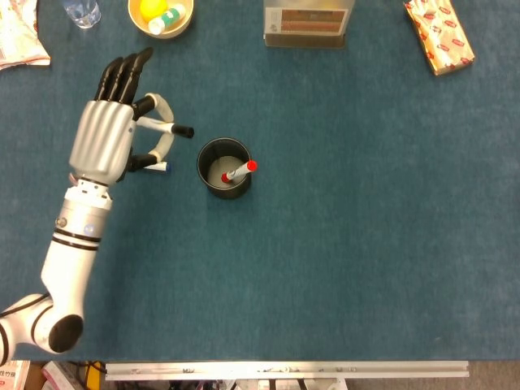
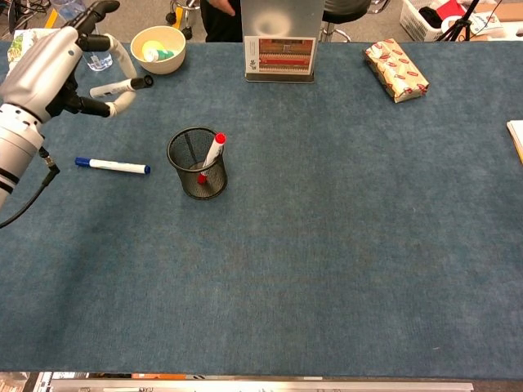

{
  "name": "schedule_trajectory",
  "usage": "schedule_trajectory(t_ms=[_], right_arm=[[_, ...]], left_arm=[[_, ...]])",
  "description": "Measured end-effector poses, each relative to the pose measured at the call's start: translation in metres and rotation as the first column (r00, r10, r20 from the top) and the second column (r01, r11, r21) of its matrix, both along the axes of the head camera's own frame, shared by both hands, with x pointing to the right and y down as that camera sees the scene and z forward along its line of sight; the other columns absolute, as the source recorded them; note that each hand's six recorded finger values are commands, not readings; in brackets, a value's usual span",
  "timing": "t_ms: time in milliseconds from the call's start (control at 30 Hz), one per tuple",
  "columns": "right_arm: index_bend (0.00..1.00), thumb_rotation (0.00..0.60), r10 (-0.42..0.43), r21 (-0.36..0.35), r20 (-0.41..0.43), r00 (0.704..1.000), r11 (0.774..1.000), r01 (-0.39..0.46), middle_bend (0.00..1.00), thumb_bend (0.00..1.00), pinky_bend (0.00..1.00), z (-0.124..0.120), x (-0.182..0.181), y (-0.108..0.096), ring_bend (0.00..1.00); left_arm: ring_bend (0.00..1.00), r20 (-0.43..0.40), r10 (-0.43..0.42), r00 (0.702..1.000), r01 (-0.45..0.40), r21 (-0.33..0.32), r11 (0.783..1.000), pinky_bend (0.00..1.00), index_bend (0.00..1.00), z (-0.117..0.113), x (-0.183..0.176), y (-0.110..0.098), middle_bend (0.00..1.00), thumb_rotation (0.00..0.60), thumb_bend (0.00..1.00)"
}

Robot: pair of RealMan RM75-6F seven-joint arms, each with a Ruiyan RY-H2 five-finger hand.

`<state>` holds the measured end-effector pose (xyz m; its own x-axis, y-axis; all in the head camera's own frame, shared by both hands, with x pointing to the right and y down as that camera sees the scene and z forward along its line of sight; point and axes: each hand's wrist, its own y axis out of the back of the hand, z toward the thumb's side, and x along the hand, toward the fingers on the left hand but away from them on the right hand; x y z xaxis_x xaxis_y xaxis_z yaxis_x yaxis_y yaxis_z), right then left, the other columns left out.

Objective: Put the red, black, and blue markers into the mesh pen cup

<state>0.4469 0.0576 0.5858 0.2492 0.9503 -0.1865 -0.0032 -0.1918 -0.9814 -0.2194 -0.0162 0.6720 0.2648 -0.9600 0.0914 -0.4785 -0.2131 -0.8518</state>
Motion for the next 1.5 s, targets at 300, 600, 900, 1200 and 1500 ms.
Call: schedule_trajectory(t_ms=[300, 600, 900, 1200, 1500], right_arm=[[0.14, 0.600, -0.003, -0.001, 0.001, 1.000, 1.000, 0.003, 0.18, 0.00, 0.30, 0.000, -0.001, 0.000, 0.13], [0.14, 0.600, -0.006, -0.002, 0.002, 1.000, 1.000, 0.006, 0.17, 0.00, 0.30, 0.001, -0.002, 0.000, 0.13], [0.14, 0.600, 0.001, 0.000, 0.002, 1.000, 1.000, -0.001, 0.17, 0.00, 0.30, -0.001, 0.001, 0.000, 0.13], [0.14, 0.600, -0.001, 0.000, 0.003, 1.000, 1.000, 0.001, 0.18, 0.00, 0.30, -0.001, 0.000, 0.001, 0.13], [0.14, 0.600, 0.003, -0.003, 0.000, 1.000, 1.000, -0.003, 0.18, 0.00, 0.30, 0.000, 0.001, 0.001, 0.13]], left_arm=[[0.00, -0.168, -0.075, 0.983, 0.062, -0.080, 0.995, 0.01, 0.60, -0.005, 0.013, -0.003, 0.00, 0.600, 0.34], [0.00, -0.346, -0.178, 0.921, 0.078, -0.284, 0.956, 0.01, 0.60, 0.013, 0.018, -0.002, 0.00, 0.600, 0.34], [0.00, -0.436, -0.187, 0.881, 0.025, -0.351, 0.936, 0.01, 0.60, 0.022, 0.031, -0.002, 0.00, 0.600, 0.34], [0.00, -0.493, -0.183, 0.851, -0.006, -0.358, 0.934, 0.01, 0.61, 0.021, 0.045, -0.003, 0.00, 0.600, 0.34], [0.00, -0.498, -0.203, 0.843, 0.007, -0.367, 0.930, 0.01, 0.61, 0.024, 0.049, -0.003, 0.00, 0.600, 0.34]])
